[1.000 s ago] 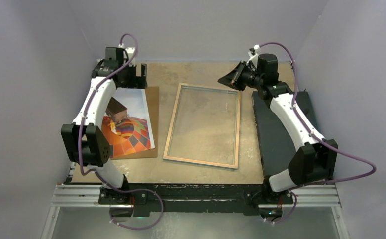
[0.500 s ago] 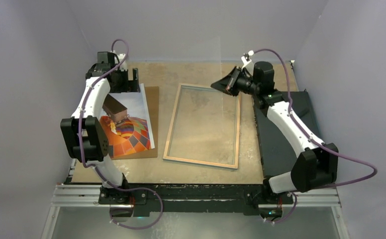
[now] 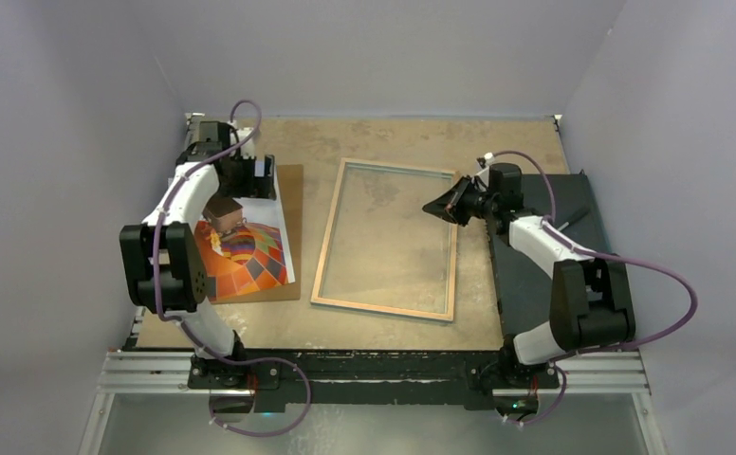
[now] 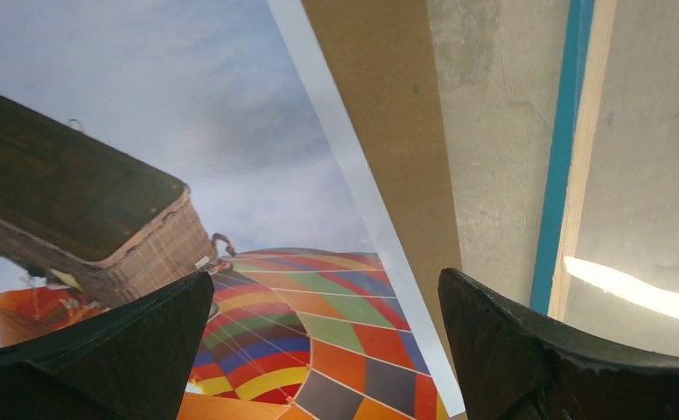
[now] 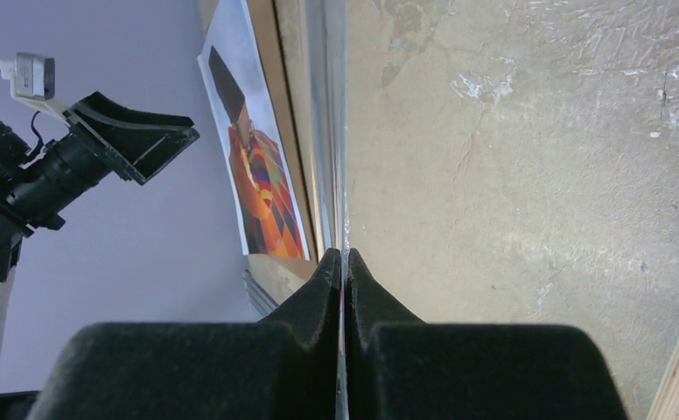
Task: Put the photo into the frame
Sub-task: Place the photo frame item in the photo frame.
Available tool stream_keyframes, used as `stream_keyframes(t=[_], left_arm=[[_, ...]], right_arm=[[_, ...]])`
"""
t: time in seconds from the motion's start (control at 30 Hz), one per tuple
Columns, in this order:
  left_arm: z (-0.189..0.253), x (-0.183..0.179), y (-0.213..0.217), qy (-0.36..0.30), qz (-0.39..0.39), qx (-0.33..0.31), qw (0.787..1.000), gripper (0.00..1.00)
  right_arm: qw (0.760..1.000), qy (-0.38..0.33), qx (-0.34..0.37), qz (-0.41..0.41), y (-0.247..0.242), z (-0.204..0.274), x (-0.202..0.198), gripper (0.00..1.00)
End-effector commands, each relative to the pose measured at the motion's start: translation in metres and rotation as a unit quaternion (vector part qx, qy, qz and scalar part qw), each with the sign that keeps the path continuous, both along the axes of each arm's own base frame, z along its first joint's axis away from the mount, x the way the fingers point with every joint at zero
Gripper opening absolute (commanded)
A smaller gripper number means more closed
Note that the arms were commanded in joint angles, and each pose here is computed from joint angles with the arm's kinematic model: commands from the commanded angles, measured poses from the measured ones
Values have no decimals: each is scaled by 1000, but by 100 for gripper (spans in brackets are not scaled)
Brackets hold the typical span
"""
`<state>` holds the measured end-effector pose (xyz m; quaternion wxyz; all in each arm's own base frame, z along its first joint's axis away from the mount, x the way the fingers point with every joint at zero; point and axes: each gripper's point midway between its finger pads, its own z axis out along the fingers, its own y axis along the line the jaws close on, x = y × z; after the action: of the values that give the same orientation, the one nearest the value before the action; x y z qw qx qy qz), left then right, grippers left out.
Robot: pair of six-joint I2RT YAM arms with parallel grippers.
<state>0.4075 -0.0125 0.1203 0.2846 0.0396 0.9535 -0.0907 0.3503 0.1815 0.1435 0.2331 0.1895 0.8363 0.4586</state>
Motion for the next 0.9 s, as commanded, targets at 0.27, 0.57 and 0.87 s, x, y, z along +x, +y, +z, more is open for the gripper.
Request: stream_keyframes(t=[0.27,0.57,0.87], left_arm=[[-15,-12,-86,-32,-122,14,992,98],[-41,-9,-93,-16,-125,16,992,89],[-56,-16,-95,2,-118,7,993,81]], right_arm=[[999,-41,-1,-5,-4,0,-14,0],[999,-37,-11,-24,-10,-9,-22,0],[999,-28,-11,-36,-12,-15,-27,0]])
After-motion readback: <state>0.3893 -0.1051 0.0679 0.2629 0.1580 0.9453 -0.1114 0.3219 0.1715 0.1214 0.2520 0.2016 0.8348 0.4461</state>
